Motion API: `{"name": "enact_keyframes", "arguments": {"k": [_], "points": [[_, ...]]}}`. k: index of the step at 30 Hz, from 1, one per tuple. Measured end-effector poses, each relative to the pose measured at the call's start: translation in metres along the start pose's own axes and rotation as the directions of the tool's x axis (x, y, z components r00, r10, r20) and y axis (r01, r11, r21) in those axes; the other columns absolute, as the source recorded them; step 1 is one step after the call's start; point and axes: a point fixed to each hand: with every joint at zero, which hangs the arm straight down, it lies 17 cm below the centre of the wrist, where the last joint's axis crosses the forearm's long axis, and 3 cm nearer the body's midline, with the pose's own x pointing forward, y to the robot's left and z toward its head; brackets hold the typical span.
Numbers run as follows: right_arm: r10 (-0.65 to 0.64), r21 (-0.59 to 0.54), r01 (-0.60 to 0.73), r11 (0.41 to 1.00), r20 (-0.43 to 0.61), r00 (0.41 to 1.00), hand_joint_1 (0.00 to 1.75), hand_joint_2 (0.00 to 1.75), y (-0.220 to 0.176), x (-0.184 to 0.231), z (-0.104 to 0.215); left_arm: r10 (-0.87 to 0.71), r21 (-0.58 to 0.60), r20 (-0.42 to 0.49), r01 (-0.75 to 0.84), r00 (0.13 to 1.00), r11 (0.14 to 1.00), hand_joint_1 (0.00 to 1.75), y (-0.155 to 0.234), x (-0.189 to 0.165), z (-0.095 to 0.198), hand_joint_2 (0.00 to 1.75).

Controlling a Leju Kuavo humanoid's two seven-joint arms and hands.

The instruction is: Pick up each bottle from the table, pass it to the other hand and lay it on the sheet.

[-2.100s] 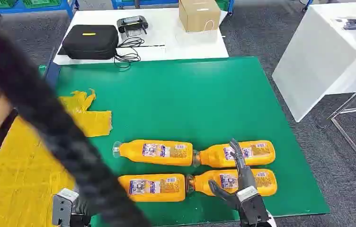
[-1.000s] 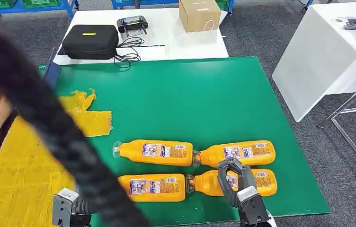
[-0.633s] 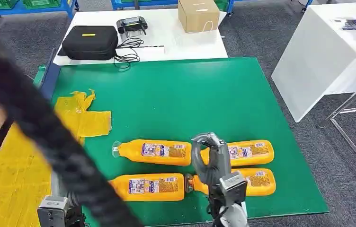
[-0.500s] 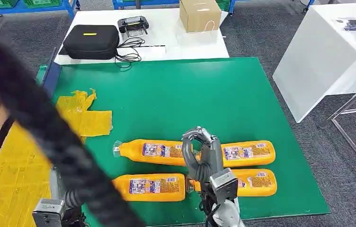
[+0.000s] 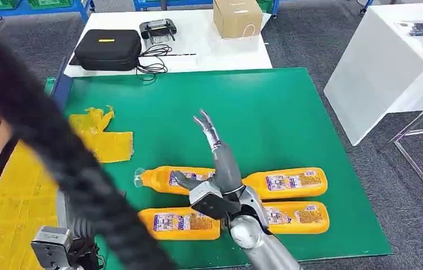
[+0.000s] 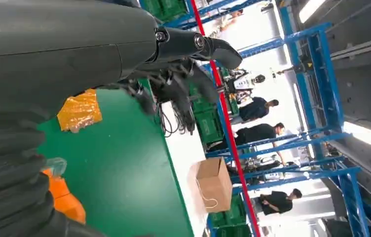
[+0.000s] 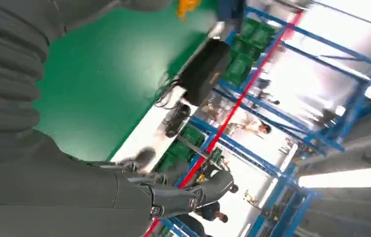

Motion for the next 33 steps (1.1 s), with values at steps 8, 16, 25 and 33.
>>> {"name": "enact_keyframes", "arguments": {"k": [8, 16, 25, 33], "points": [[0.432, 0.366, -0.424, 0.828, 0.064, 0.899, 0.00, 1.75, 0.084, -0.038, -0.009, 0.005, -0.023, 0.007, -0.005, 1.000, 1.000, 0.00, -0.003, 0.003, -0.010, 1.75], [0.603, 0.548, -0.561, 0.620, 0.125, 0.788, 0.00, 1.75, 0.126, -0.089, 0.017, -0.001, -0.012, 0.009, 0.001, 1.000, 1.000, 0.00, 0.004, 0.004, -0.013, 1.75], [0.707, 0.626, -0.615, 0.479, 0.140, 0.693, 0.00, 1.75, 0.130, -0.133, 0.035, 0.003, -0.005, 0.003, -0.003, 1.000, 1.000, 0.00, 0.005, 0.003, -0.015, 1.75], [0.820, 0.643, -0.672, 0.367, 0.118, 0.560, 0.00, 1.75, 0.113, -0.167, 0.040, 0.006, -0.014, -0.017, -0.006, 1.000, 1.000, 0.00, 0.001, 0.000, -0.016, 1.75]]}}
